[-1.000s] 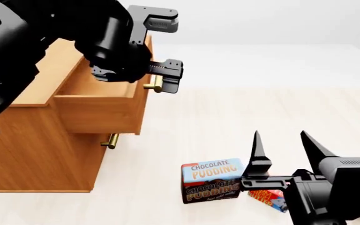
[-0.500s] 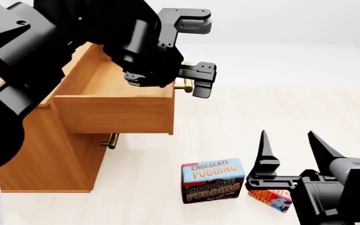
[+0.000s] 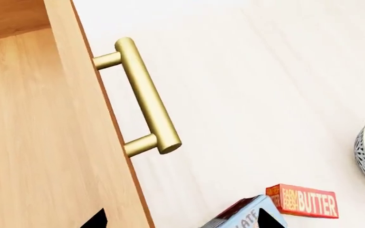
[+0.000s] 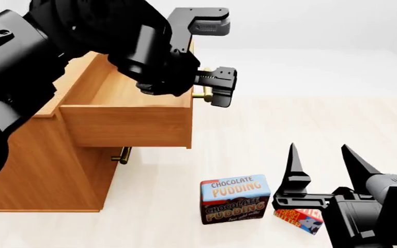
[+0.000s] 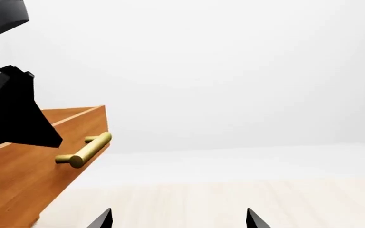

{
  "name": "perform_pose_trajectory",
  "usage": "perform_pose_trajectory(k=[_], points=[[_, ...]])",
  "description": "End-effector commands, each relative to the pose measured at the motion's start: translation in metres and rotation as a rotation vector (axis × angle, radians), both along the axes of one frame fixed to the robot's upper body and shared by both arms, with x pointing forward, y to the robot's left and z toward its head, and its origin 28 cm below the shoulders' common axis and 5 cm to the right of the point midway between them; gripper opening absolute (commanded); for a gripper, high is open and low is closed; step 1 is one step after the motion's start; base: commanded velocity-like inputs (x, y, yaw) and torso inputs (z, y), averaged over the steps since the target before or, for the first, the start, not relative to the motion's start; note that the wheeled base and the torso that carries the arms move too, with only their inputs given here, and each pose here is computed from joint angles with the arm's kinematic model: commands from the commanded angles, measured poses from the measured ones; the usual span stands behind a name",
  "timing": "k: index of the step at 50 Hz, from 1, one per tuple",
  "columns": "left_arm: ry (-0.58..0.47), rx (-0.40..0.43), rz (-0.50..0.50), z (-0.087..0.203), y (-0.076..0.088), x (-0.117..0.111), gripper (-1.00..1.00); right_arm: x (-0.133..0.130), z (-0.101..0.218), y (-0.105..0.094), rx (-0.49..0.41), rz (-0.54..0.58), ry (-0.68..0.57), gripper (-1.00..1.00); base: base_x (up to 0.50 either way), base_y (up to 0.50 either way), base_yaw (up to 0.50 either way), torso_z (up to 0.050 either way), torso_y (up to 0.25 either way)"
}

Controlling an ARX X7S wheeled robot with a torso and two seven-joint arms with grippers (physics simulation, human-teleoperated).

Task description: Put the butter at the back in the top drawer of the cabinet and close it.

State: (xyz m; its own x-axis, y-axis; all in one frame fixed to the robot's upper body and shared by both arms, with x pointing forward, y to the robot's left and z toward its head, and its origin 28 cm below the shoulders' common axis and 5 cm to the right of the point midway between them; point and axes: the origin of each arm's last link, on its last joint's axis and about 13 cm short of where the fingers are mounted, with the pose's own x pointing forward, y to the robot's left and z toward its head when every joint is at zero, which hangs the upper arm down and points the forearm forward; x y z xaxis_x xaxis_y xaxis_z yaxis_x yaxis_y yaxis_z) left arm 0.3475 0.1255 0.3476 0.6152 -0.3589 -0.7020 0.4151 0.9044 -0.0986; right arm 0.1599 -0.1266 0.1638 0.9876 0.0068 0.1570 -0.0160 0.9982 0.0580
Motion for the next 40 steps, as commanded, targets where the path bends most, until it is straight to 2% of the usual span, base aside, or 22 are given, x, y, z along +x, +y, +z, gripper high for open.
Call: perform_pose_trajectory(k=[1, 7, 16, 21, 28, 34, 40], points=[[-0.123, -0.064, 0.025, 0.023, -0.015, -0.010, 1.00, 0.000, 0.000, 0.001, -0.001, 0.002, 0.001, 1.00, 0.00, 0.00, 0.00, 0.000, 0.000], [-0.193, 0.016, 0.103, 0.024, -0.011, -0.008, 1.00, 0.000, 0.001, 0.001, -0.002, 0.002, -0.001, 1.00, 0.00, 0.00, 0.00, 0.000, 0.000], [-0.266, 0.041, 0.155, 0.033, -0.001, -0.016, 1.00, -0.001, 0.002, 0.001, -0.004, 0.003, -0.002, 1.00, 0.00, 0.00, 0.00, 0.000, 0.000], [-0.324, -0.018, 0.112, 0.042, 0.013, -0.046, 1.00, -0.001, 0.003, 0.001, -0.007, 0.003, -0.001, 1.00, 0.00, 0.00, 0.00, 0.000, 0.000], [-0.463, -0.108, 0.015, 0.048, 0.038, -0.117, 1.00, 0.000, 0.006, 0.000, -0.015, -0.004, 0.012, 1.00, 0.00, 0.00, 0.00, 0.000, 0.000], [-0.590, -0.151, 0.039, 0.037, 0.060, -0.161, 1.00, 0.000, 0.010, -0.003, -0.038, -0.022, 0.028, 1.00, 0.00, 0.00, 0.00, 0.000, 0.000], [-0.660, -0.179, 0.046, 0.021, 0.078, -0.189, 1.00, 0.001, 0.019, -0.009, -0.070, -0.041, 0.064, 1.00, 0.00, 0.00, 0.00, 0.000, 0.000]])
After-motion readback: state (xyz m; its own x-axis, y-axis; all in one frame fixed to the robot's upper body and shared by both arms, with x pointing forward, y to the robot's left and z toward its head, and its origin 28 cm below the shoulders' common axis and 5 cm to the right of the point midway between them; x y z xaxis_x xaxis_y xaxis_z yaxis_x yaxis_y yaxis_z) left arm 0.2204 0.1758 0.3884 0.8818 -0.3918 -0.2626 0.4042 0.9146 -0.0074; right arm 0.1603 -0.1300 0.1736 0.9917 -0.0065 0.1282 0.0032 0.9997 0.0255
